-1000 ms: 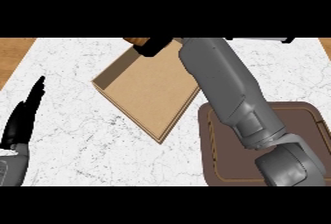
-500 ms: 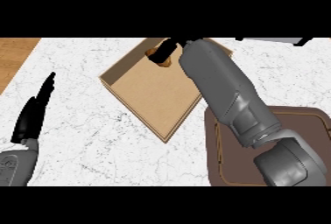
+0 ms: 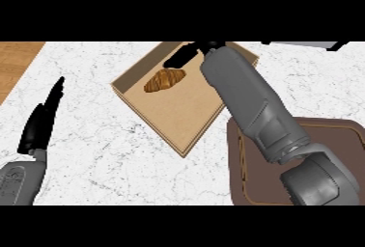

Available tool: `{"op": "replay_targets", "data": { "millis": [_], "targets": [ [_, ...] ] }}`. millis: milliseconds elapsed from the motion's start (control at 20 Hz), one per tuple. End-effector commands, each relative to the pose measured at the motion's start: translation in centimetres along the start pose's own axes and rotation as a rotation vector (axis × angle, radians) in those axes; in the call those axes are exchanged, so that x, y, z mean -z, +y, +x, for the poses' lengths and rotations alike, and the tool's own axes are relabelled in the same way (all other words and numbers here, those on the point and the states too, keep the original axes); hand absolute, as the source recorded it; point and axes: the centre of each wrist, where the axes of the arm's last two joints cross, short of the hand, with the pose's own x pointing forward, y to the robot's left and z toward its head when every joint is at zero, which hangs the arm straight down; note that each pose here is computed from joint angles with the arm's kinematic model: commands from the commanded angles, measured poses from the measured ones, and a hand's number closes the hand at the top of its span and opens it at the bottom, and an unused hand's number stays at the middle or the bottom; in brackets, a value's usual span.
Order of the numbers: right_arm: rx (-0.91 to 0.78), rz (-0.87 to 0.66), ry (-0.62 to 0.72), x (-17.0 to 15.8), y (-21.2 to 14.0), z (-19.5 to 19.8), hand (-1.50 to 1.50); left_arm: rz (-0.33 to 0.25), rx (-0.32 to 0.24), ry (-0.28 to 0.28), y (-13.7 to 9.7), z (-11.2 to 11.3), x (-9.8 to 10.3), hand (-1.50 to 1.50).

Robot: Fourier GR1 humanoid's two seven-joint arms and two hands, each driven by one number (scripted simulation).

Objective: Pick the croissant from the tray and place it in the cardboard box

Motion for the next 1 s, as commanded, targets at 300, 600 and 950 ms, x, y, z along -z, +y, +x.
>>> {"op": "replay_targets", "data": {
  "millis": [300, 600, 950],
  "targets": [
    [0.287, -0.204, -0.081, 0.1, -1.1, -0.3, -1.5, 0.016, -0.004, 0.036, 1.1, -1.1, -0.6, 0.0],
    [0.371, -0.213, -0.075, -0.3, -6.6, -5.1, -1.5, 0.063, -0.011, 0.057, 1.8, -2.2, -0.8, 0.0],
    [0.363, -0.246, -0.021, -2.4, -14.4, -10.8, -1.5, 0.047, -0.015, 0.077, 1.7, -3.0, -2.0, 0.0]
  ]
}}
